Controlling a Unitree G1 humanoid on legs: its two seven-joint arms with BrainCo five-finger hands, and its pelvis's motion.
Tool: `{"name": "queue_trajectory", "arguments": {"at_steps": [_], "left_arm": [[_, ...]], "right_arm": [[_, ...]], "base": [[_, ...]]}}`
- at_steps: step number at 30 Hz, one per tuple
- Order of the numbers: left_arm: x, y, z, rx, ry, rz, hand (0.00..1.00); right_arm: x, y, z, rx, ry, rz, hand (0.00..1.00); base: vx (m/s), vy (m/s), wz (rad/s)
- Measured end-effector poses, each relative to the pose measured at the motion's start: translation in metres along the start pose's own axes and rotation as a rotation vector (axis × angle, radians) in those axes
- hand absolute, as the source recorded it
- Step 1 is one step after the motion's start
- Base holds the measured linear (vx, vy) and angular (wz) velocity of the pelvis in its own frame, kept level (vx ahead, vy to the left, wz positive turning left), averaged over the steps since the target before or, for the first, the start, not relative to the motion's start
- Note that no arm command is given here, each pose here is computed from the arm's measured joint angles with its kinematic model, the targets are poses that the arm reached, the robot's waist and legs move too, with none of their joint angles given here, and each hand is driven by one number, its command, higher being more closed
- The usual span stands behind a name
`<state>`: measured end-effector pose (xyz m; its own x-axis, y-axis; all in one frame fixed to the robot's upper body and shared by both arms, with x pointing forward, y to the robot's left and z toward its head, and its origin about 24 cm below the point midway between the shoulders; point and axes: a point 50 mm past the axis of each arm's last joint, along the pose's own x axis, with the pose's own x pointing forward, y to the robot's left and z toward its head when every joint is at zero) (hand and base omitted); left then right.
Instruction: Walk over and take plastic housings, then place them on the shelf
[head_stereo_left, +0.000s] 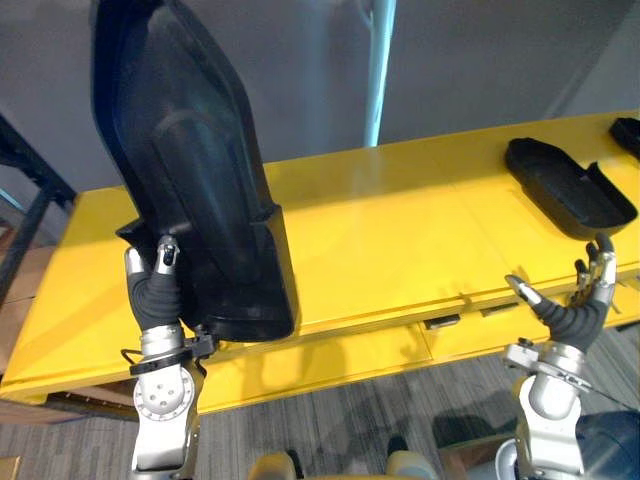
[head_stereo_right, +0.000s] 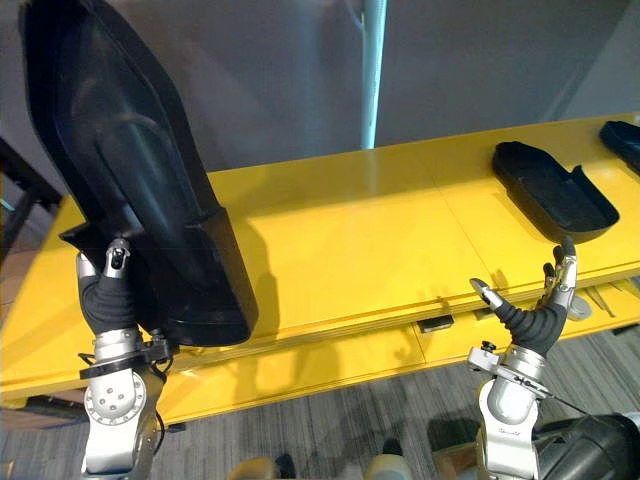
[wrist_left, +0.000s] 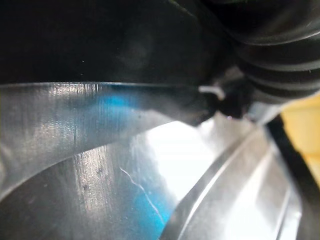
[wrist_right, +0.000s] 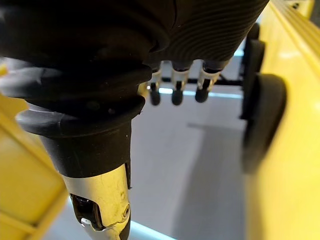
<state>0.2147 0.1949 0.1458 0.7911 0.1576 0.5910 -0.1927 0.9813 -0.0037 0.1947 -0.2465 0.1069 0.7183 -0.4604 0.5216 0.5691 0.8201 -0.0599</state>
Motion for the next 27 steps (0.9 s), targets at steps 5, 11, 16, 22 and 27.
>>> {"name": "queue_trajectory", "arguments": {"at_steps": [5, 11, 16, 22, 27], "left_arm": [[0.015, -0.043, -0.006, -0.147, 0.079, -0.2, 1.0], [0.043, -0.062, -0.056, -0.131, 0.327, -0.238, 1.0], [0.064, -0.034, -0.11, -0.085, 0.627, 0.024, 1.0], [0.072, -0.032, -0.13, -0.057, 0.776, 0.152, 1.0], [0.089, -0.038, -0.13, -0.033, 0.816, 0.19, 1.0]], "right_arm": [[-0.006, 0.005, -0.006, 0.042, 0.073, 0.134, 0.0], [-0.004, 0.008, -0.005, 0.038, 0.071, 0.24, 0.0], [-0.004, 0.02, -0.003, 0.082, 0.063, 0.386, 0.0], [-0.011, 0.041, 0.0, 0.153, 0.067, 0.518, 0.0], [-0.012, 0.055, 0.004, 0.195, 0.054, 0.566, 0.0]], "base": [[0.04, -0.009, -0.23], [-0.03, 0.009, -0.34], [-0.03, -0.003, -0.31], [0.0, -0.003, -0.07], [-0.02, -0.001, -0.01]]}}
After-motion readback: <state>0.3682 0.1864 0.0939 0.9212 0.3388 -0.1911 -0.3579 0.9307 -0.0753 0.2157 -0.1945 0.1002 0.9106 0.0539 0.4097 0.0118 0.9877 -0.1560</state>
